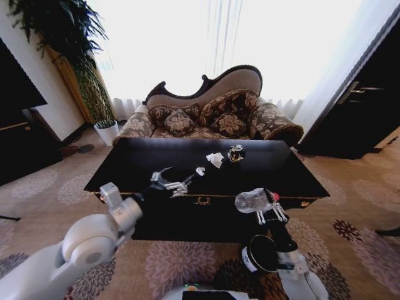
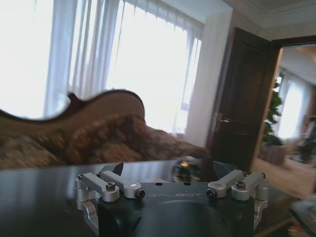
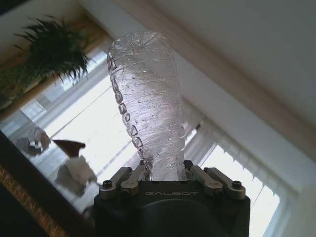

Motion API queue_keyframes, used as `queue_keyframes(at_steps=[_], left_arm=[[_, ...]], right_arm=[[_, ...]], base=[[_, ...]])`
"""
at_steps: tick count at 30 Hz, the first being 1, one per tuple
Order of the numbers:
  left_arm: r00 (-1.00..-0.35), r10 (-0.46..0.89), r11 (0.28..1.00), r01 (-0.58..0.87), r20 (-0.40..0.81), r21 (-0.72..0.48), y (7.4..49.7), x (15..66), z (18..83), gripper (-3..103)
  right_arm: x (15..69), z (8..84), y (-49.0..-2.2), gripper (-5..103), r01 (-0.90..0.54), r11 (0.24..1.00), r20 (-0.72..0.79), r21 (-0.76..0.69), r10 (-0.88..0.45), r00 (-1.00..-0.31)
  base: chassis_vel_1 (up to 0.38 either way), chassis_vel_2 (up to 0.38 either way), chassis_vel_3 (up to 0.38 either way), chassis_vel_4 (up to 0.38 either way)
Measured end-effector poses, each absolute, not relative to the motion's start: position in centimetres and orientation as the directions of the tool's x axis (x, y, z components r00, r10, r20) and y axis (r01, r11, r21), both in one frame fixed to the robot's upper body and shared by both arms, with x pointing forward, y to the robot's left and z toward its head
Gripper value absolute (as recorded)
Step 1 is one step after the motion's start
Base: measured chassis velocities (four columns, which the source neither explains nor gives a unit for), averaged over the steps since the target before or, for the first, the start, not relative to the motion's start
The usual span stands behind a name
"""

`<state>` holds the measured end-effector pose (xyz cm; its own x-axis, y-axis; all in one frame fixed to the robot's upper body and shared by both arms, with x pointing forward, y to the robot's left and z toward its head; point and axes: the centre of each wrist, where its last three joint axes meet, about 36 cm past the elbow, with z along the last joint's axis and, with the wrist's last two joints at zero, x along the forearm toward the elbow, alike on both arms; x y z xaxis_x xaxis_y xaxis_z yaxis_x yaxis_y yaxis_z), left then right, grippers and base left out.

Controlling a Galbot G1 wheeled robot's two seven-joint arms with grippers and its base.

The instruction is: Move to the front of the table and place the trash on the table into the trash bin.

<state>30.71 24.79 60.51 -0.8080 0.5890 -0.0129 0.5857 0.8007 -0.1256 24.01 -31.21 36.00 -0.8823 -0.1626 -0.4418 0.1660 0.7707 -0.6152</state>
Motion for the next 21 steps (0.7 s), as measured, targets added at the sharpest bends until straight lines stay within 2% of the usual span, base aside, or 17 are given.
queue_keyframes(at_steps=[5,9,13,18,21], left_arm=[[-0.866,0.495,0.864,0.499,-0.074,-0.064,26.6,31.9,60.4,100],[-0.894,0.44,0.894,0.445,-0.089,-0.045,28.5,33.6,59.7,100],[-0.936,0.337,0.94,0.34,-0.101,-0.014,33.4,35.9,58.1,100],[-0.965,0.241,0.97,0.24,-0.104,0.021,37.2,35.4,56.8,100],[-0.97,0.218,0.976,0.215,-0.105,0.04,38.0,34.6,56.3,100]], right_arm=[[23.2,34.0,-32.0,25,0.135,0.854,-0.369,-0.503,-0.071,-0.927],[22.5,33.5,-32.6,25,0.144,0.876,-0.344,-0.461,-0.026,-0.939],[21.5,32.7,-33.4,25,0.171,0.901,-0.306,-0.398,0.045,-0.951],[20.8,31.7,-33.4,25,0.176,0.94,-0.234,-0.293,0.109,-0.966],[20.6,31.0,-33.5,25,0.181,0.947,-0.207,-0.266,0.127,-0.97]], base=[[0.0,0.0,0.0,0.0],[0.0,0.0,0.0,0.0],[0.0,0.0,0.0,0.0],[0.0,0.0,0.0,0.0],[0.0,0.0,0.0,0.0]])
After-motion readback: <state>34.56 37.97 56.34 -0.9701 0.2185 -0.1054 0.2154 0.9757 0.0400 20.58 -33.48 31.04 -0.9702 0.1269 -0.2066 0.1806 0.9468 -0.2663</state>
